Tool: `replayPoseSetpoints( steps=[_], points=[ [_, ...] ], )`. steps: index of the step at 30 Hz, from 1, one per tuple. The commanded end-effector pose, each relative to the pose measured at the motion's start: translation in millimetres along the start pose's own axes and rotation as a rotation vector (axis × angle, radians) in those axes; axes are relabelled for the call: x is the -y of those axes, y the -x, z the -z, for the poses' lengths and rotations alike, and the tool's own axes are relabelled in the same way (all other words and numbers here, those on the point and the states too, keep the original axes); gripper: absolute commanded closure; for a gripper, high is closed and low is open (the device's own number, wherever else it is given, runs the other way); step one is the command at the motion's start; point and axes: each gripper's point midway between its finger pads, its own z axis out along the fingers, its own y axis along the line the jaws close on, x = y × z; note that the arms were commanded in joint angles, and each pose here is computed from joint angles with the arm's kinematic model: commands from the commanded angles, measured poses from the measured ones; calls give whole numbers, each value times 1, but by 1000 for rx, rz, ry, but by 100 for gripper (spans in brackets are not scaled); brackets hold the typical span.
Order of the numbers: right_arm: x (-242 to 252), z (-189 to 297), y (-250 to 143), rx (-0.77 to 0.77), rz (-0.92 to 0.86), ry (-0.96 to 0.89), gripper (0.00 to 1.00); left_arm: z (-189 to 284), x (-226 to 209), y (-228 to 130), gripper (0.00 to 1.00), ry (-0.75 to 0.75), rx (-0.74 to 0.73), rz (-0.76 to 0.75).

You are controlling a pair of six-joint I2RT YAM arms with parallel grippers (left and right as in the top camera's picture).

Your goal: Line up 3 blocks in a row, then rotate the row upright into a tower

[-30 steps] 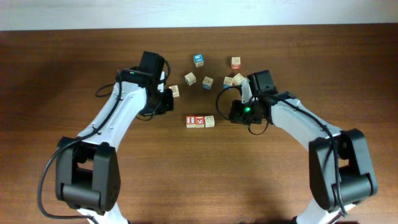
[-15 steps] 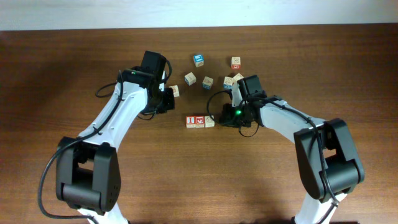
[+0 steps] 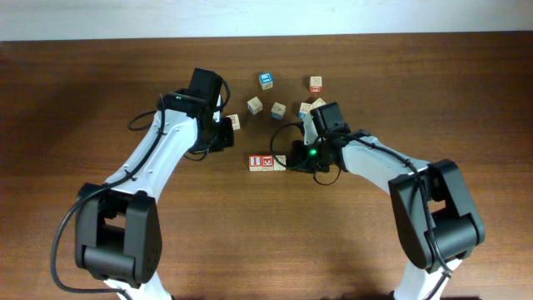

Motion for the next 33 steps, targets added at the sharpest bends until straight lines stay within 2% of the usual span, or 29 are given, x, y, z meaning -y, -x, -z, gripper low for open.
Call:
replayPoseSetpoints(
  steps=[1,6,8,11,14,17,20,22,24,31,33],
  points=[
    [-4,-5,-6,-18,7,11,96,5,0,5,100,6,22,11],
    [1,-3,-2,-6,7,5,95,4,10,0,100,1,16,-15],
    [5,6,4,-10,6,64,95,2,15,-4,100,-6,2,-25],
    [20,28,8,-26,20,170,95,-24,31,-20,100,-80,-85,-33],
    [23,27,0,-48,50,163,95,-51,38,-31,100,-135,-144,-38],
    [22,24,-2,-54,51,155,95,-58,40,-35,100,-171,-146,-77],
    [20,25,-2,-54,45,167,95,-68,48,-41,100,-291,-148,-66],
    [19,25,1,-45,34,169,96,-74,35,-43,100,-303,-148,-39],
    [18,25,4,-32,43,176,96,-69,38,-40,100,-390,-140,-86],
    [23,15,1,-55,30,204,96,-56,41,-36,100,-538,-147,-92],
    [22,17,5,-44,28,236,96,-56,41,-40,100,-535,-161,-87]
  ],
)
